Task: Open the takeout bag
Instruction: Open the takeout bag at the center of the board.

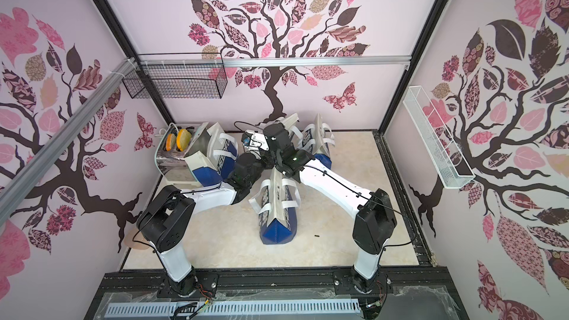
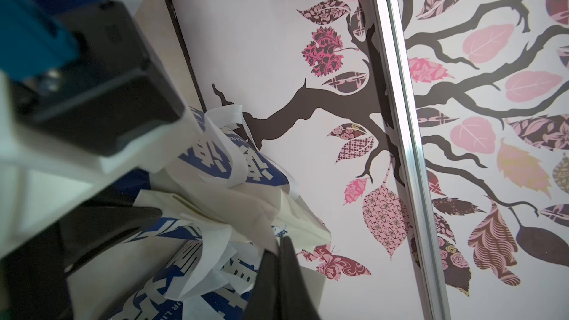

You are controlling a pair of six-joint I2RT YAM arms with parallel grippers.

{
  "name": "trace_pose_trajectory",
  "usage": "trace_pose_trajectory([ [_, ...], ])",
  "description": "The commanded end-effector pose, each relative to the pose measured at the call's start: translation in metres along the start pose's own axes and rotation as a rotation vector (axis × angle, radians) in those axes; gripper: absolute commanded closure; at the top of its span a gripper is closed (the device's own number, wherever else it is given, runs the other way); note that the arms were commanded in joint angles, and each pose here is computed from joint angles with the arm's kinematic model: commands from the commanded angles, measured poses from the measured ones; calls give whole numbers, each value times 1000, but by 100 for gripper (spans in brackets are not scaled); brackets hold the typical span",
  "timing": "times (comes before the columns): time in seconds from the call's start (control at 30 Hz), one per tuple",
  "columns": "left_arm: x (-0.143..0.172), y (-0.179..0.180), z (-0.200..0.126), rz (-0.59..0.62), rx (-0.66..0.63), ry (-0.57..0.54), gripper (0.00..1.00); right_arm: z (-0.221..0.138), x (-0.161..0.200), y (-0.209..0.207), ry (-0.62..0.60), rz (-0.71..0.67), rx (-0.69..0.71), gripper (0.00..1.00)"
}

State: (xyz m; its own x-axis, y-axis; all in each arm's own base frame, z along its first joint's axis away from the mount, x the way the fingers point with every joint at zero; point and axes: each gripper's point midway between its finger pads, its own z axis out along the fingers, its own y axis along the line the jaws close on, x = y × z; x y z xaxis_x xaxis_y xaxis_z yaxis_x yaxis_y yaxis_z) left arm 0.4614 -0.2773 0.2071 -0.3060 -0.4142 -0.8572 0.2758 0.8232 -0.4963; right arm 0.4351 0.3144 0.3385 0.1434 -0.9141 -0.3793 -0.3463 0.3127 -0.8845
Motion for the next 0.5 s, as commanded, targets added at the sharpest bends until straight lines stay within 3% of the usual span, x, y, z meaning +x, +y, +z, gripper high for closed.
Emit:
trace_pose_trajectory([
  [0.0,53,37,-6,35,-118,181,100,-21,-30,-49,-103,98,104,100],
  [0.07,51,32,-8,26,-96,180,100,-15,-25,-36,-98,137,73,100],
  [0.17,48,27,-11,8,-67,179,100,-3,-6,-18,-55,240,43,87],
  [0.2,46,25,-12,5,-61,178,100,0,1,-14,-37,287,44,80],
  [0.23,46,24,-13,2,-59,183,100,1,7,-12,-23,337,46,62],
  [0.37,44,22,-17,6,-54,195,100,-6,24,-8,-23,482,40,41],
  [0.47,43,22,-18,10,-57,197,100,-8,38,1,-19,510,39,40],
])
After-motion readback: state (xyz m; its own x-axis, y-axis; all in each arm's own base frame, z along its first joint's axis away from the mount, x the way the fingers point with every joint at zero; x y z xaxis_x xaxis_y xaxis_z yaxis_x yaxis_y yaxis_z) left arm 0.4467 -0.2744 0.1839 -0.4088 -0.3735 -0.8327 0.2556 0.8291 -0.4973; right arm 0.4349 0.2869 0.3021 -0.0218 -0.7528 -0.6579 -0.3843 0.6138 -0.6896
